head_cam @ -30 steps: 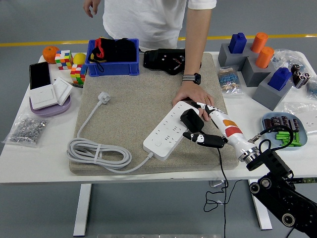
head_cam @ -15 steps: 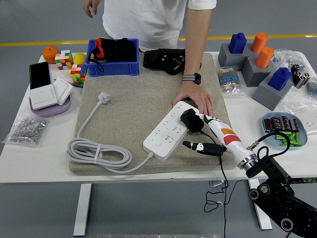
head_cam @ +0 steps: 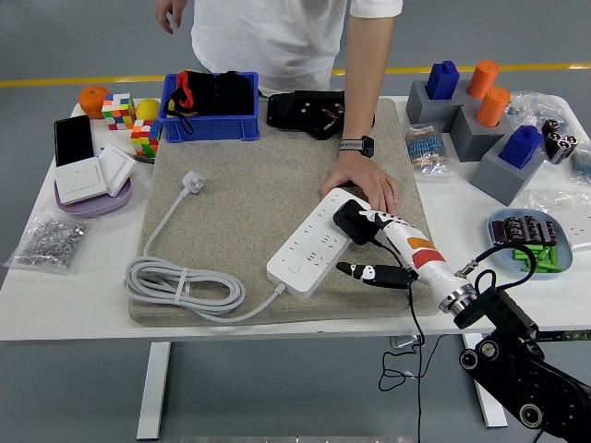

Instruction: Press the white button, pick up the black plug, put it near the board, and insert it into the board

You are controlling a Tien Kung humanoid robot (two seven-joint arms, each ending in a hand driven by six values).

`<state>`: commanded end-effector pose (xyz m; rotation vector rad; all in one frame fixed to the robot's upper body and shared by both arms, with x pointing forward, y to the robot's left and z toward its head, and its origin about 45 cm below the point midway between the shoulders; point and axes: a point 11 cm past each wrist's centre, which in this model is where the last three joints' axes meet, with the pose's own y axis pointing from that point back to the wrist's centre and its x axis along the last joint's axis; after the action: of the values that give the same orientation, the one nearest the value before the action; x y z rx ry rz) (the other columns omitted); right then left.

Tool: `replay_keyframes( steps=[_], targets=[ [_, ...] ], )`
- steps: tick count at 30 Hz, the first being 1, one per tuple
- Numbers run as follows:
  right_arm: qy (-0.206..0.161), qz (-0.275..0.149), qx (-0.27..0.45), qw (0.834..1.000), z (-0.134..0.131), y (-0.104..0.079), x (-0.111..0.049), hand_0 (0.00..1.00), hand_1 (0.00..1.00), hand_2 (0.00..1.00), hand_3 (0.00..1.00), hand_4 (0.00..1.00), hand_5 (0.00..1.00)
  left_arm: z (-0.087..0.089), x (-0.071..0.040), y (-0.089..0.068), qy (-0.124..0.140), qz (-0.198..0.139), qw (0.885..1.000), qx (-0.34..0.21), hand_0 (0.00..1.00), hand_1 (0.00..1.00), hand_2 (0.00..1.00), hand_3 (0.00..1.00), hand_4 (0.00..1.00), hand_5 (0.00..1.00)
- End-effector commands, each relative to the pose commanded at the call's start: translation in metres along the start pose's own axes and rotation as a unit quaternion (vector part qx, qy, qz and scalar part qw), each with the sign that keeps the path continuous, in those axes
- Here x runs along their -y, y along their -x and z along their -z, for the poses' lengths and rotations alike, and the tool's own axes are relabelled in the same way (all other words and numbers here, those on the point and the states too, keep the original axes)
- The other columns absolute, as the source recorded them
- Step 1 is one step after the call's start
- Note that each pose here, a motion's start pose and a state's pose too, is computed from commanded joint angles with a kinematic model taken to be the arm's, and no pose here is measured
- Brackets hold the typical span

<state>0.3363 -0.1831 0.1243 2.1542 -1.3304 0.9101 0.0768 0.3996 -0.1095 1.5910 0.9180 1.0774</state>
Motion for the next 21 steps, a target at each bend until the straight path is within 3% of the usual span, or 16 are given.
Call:
replay_keyframes(
  steps=[9, 21],
  targets=[
    [-0.015, 0.008, -0.008, 1.0, 0.01, -0.001, 0.013, 0.959, 0.931, 0.889, 0.86, 0.998, 0.725, 0.0, 0.0, -0.001, 0.0, 0.0, 1.0, -0.003, 0.685, 0.675, 0.656, 0.684, 0.561, 0.198],
    [-0.017, 0.001, -0.009, 1.0, 0.011, -0.007, 0.015, 0.959, 0.93, 0.885, 0.859, 0.998, 0.718, 0.001, 0.0, -0.001, 0.0, 0.0, 1.0, -0.007, 0.685, 0.676, 0.656, 0.684, 0.562, 0.2]
  ],
)
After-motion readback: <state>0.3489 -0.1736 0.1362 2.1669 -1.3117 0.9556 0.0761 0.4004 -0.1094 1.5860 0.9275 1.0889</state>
